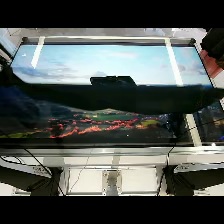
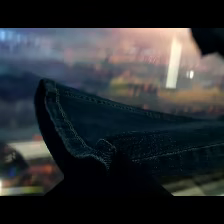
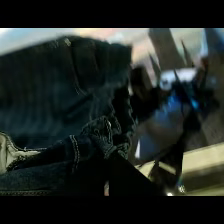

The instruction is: Fold the clothes and pants, and hang the long-sleeved shirts on hangers.

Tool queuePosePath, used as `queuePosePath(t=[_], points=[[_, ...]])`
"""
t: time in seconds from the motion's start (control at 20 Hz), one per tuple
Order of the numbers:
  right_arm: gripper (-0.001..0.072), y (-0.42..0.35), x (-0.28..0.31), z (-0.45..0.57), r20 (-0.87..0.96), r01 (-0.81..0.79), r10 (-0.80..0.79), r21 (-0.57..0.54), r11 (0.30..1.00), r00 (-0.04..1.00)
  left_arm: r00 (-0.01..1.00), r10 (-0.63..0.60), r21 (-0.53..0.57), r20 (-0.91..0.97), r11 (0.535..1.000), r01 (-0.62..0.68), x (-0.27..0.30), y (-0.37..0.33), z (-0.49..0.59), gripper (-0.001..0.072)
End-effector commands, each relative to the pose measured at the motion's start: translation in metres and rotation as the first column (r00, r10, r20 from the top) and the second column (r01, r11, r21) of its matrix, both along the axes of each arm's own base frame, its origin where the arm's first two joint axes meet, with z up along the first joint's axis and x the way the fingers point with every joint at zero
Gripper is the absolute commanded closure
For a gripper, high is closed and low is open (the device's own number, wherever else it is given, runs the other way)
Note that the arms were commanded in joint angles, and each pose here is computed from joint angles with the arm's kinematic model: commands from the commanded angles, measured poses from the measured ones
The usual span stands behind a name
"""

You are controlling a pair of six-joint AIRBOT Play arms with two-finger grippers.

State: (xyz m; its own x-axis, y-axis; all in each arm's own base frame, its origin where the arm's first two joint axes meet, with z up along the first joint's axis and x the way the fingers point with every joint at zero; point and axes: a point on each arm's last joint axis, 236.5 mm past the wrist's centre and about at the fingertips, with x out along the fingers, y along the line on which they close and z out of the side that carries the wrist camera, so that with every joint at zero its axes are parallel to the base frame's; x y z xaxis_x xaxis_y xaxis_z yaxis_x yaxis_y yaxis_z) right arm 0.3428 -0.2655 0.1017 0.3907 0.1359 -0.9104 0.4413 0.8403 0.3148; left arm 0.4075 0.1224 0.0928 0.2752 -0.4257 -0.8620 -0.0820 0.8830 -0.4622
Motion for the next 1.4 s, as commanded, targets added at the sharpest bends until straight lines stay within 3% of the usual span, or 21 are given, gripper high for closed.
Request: queuePosePath(t=[0.0,0.2,0.4,0.75,0.95,1.05,1.15,1.25,1.3,1.35], points=[[0.0694,0.012,-0.049,-0.058,-0.192,0.000,0.014,0.072,0.997,0.981,0.972,-0.066,-0.052,-0.223,0.997,0.056,-0.049,-0.010,-0.047,0.0684],[0.0694,0.004,-0.117,-0.112,-0.400,0.035,-0.034,-0.005,0.999,0.916,0.902,-0.122,-0.093,-0.415,0.991,0.092,-0.095,-0.025,-0.099,0.0684],[0.0694,0.011,-0.167,-0.142,-0.457,0.126,-0.097,0.034,0.991,0.884,0.796,-0.132,-0.067,-0.591,0.991,0.114,-0.146,-0.020,-0.135,0.0684],[0.0691,0.015,-0.220,-0.166,-0.486,0.240,-0.183,0.057,0.969,0.855,0.733,-0.142,-0.100,-0.665,0.990,0.102,-0.174,-0.031,-0.153,0.0683],[0.0691,0.007,-0.235,-0.164,-0.502,0.261,-0.211,0.031,0.965,0.839,0.729,-0.131,-0.091,-0.671,0.991,0.094,-0.177,-0.031,-0.152,0.0683],[0.0692,-0.002,-0.240,-0.161,-0.507,0.254,-0.226,-0.014,0.967,0.832,0.772,-0.164,-0.076,-0.614,0.986,0.149,-0.172,-0.028,-0.146,0.0683],[0.0691,-0.015,-0.244,-0.153,-0.504,0.243,-0.247,-0.075,0.967,0.827,0.841,-0.132,0.020,-0.525,0.986,0.167,-0.160,-0.013,-0.136,0.0683],[0.0690,-0.024,-0.252,-0.148,-0.521,0.227,-0.256,-0.120,0.966,0.814,0.848,-0.120,0.068,-0.515,0.981,0.181,-0.168,-0.001,-0.124,0.0655],[0.0576,-0.024,-0.254,-0.147,-0.530,0.223,-0.254,-0.123,0.967,0.809,0.850,-0.116,0.064,-0.513,0.983,0.173,-0.172,0.001,-0.119,0.0442],[0.0304,-0.025,-0.256,-0.147,-0.534,0.221,-0.255,-0.128,0.967,0.806,0.855,-0.099,0.071,-0.509,0.985,0.157,-0.174,0.004,-0.116,0.0340]])
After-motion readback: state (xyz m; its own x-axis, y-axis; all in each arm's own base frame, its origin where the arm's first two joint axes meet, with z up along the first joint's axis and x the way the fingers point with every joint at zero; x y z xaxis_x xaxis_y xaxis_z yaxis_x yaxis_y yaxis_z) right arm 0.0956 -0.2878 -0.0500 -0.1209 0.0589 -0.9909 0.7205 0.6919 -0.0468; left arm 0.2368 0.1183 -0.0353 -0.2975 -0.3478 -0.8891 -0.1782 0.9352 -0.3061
